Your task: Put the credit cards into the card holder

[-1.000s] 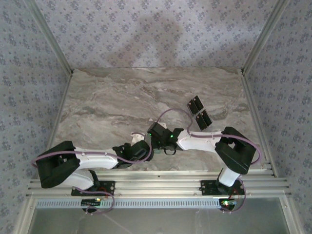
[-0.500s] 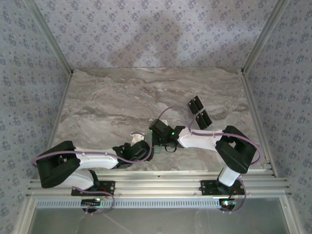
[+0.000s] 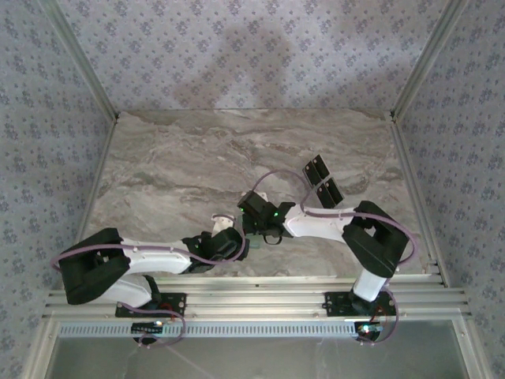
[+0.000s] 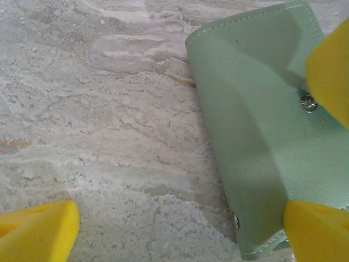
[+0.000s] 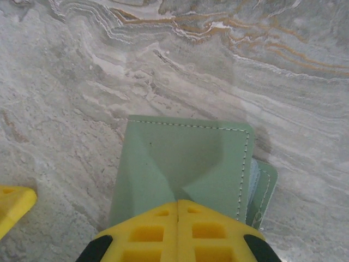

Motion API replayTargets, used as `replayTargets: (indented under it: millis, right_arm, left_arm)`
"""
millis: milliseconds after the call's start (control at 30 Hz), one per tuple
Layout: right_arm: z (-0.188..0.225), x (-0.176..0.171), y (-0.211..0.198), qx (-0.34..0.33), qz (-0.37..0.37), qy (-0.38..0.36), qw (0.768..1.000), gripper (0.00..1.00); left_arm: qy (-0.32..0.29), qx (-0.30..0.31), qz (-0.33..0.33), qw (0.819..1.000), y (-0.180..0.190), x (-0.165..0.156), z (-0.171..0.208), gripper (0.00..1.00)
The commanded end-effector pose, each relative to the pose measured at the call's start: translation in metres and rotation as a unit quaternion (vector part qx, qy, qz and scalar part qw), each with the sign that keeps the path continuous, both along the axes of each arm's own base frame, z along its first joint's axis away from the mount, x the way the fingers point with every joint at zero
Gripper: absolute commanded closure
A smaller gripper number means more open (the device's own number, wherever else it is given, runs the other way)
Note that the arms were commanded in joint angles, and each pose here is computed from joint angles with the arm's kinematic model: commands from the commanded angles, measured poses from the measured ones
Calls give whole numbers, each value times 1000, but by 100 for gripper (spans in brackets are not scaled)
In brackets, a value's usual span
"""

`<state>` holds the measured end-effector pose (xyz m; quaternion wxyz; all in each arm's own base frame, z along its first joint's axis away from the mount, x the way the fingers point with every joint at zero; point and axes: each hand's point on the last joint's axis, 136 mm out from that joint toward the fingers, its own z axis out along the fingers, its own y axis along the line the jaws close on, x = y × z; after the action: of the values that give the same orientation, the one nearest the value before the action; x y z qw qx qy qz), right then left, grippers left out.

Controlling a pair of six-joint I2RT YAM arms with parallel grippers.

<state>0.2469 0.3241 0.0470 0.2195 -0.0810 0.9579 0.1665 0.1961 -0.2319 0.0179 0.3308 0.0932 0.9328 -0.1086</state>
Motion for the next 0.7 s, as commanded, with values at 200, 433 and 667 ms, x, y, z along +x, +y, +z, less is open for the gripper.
replayTargets:
  millis: [200,433,667]
  right_arm:
    - [-9,7,1,-8,2,1,1000,100]
    - [-19,-6,-2,-14,5,12,1000,100]
    - [-19,-20,2,-15,13,11,1000,100]
  left_arm:
    - [73,22,-4,997,16,-22,-38,3]
    - [73,23,-3,997,16,-22,-38,3]
    - [74,23,-3,997,16,-22,-39,3]
